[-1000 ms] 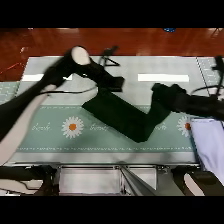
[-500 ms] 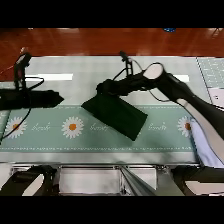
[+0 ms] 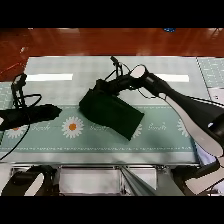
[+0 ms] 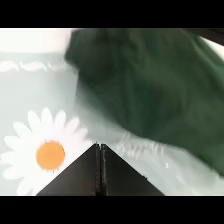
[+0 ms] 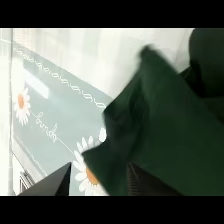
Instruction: Fold the shirts.
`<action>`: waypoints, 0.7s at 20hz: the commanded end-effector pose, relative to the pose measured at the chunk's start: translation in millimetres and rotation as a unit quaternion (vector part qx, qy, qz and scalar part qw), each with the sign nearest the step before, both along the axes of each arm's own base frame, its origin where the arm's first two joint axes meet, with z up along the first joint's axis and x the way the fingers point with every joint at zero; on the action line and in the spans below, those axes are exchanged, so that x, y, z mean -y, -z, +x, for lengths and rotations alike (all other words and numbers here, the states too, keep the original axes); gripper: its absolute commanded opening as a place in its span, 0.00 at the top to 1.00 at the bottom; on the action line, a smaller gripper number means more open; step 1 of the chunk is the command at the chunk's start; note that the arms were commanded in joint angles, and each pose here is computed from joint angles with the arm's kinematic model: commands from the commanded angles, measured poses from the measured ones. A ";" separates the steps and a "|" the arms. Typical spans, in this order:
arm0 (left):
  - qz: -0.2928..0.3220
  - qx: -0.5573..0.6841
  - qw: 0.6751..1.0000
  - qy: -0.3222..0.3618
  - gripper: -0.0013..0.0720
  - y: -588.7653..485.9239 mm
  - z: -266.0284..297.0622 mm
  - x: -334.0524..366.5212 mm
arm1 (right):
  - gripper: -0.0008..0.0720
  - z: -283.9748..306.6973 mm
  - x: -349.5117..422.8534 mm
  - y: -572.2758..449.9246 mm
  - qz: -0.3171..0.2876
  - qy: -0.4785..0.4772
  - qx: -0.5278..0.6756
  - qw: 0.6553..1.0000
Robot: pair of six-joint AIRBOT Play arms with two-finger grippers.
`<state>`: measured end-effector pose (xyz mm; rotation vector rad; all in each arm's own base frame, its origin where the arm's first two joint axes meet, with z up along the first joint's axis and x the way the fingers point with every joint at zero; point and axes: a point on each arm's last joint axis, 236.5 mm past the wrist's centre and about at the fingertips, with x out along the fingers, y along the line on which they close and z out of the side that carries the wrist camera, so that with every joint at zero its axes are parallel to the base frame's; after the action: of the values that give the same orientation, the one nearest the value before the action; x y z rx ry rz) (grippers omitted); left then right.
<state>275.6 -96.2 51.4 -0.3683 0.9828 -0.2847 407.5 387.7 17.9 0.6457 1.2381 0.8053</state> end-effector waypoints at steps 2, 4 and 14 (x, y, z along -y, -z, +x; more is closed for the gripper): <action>-0.007 0.033 0.998 -0.050 0.95 -36.2 17.7 -28.2 | 0.43 16.9 98.0 -87.2 0.025 0.020 0.025 0.999; 0.000 0.045 0.997 -0.066 0.95 -60.3 18.1 -45.6 | 0.43 7.6 182.4 -126.3 -0.052 0.047 0.079 0.994; -0.006 0.059 0.998 -0.025 0.95 -77.4 -1.7 -21.9 | 0.42 -168.8 285.3 48.2 -0.141 0.275 -0.071 0.948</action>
<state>279.1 -63.9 128.8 -0.3980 0.8417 -0.2290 276.0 79.4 29.1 0.5440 1.1665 0.1450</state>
